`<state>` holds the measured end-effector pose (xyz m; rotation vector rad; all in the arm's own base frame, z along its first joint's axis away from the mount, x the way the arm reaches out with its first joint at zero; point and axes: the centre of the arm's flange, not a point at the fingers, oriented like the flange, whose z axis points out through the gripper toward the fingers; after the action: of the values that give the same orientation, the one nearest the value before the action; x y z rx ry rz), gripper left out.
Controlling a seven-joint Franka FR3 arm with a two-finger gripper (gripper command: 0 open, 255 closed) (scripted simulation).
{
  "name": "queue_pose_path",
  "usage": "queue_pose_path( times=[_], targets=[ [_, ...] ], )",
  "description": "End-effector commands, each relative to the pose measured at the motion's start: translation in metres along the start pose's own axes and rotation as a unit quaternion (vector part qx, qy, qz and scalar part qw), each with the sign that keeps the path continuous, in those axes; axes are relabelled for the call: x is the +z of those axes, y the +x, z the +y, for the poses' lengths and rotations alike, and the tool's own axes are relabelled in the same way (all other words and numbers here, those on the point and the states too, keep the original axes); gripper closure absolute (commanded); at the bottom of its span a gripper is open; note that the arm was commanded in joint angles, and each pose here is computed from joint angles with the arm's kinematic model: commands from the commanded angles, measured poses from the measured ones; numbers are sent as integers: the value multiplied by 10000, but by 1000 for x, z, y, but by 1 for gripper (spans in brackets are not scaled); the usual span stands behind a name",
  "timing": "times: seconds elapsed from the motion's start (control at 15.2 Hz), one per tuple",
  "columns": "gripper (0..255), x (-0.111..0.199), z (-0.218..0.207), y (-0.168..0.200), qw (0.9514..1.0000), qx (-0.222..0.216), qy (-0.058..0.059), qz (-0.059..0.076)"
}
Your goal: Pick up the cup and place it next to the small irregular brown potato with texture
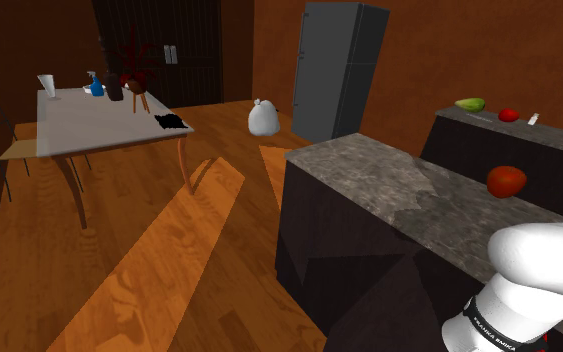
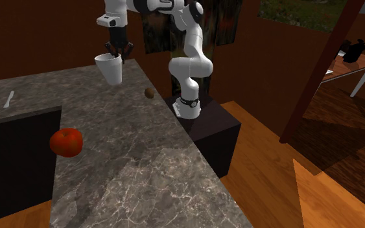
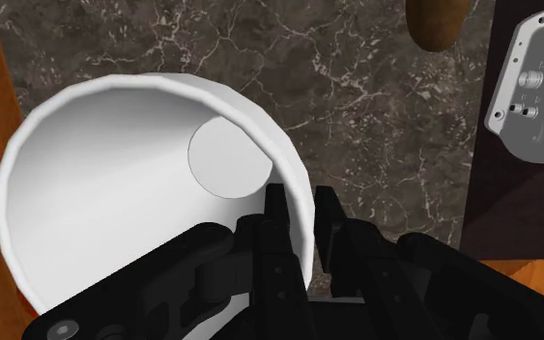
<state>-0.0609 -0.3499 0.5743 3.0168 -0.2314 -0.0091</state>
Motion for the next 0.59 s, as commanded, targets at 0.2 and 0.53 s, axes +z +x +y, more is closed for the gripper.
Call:
queue_pose_path(
  times=[0.2, 0.53],
  targets=[
    [255, 1, 13, -65, 10000, -6, -1, -3],
    [255, 23, 14, -85, 10000, -6, -1, -3]
  ],
)
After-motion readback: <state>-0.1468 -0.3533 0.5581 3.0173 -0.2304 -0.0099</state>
